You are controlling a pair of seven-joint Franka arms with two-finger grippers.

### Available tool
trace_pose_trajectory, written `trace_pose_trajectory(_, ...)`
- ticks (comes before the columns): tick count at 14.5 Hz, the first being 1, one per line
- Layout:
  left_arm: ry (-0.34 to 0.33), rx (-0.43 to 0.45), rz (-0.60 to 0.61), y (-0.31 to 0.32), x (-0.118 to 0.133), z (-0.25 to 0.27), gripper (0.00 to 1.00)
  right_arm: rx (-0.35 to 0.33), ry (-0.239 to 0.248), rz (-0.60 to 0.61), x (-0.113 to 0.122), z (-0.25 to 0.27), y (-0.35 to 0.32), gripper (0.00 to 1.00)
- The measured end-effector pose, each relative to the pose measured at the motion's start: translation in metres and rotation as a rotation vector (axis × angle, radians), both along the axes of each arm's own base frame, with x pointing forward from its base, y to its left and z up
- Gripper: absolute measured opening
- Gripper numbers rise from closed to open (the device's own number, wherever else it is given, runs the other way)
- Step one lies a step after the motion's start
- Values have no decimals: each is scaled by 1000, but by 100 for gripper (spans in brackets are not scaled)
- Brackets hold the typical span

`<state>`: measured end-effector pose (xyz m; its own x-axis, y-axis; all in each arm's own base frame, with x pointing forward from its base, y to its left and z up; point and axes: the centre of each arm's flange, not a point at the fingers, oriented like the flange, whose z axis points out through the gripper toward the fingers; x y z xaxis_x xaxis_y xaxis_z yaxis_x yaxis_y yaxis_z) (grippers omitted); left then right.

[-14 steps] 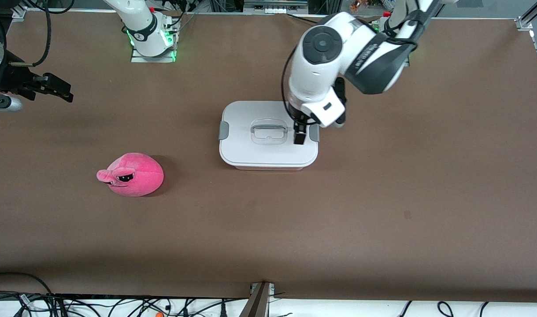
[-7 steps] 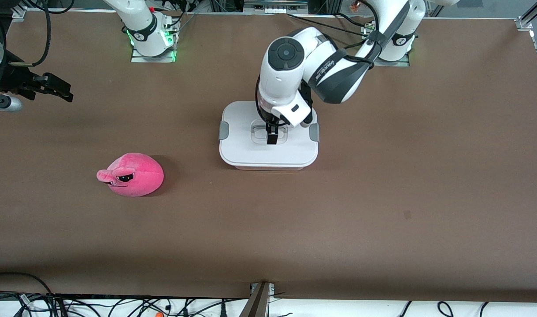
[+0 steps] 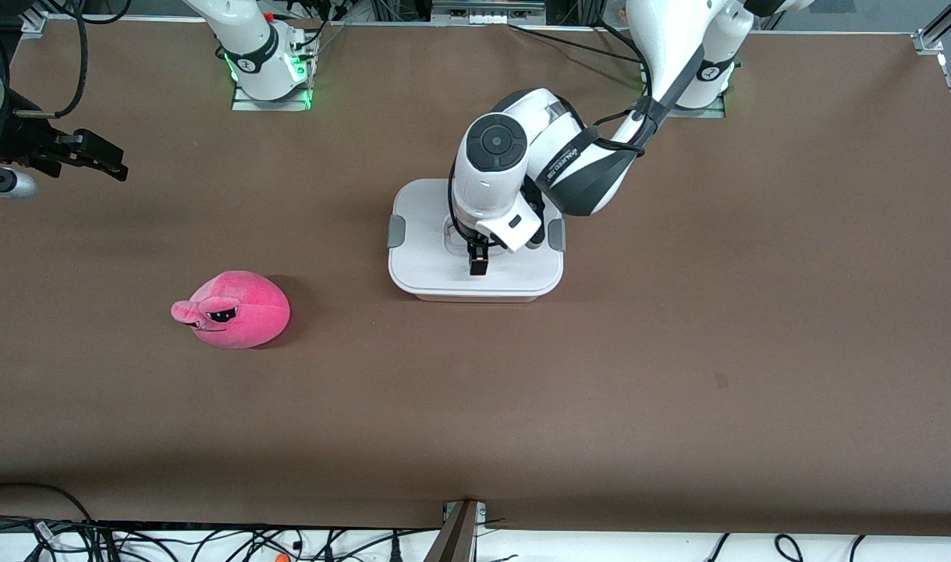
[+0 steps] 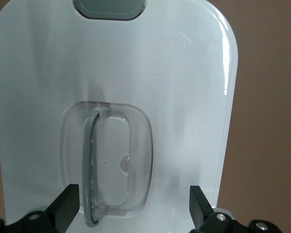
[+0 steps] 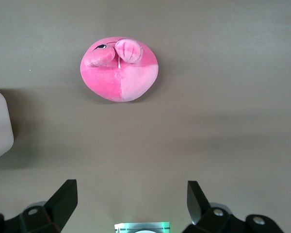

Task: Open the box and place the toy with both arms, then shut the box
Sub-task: 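Lower the left gripper and grasp the clear lid handle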

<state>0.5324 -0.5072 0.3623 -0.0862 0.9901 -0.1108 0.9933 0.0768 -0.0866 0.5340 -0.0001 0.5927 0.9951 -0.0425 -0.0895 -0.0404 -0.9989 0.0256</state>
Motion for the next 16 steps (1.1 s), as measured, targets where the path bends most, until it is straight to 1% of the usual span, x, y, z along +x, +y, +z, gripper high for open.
trace_pose_trajectory(4,8,6,10,-2,-2,6,100,0,0,0,0,0,0,100)
trace_pose_trajectory(8,25,19,-4,-11,-13,4,100,0,1,0,0,0,0,100)
trace_pose_trajectory(13,77,73,-21,-12,-26,-13,100,0,1,0,0,0,0,100)
trace_pose_trajectory(16,90,85,-23,-11,-29,-22,100,0,1,0,0,0,0,100)
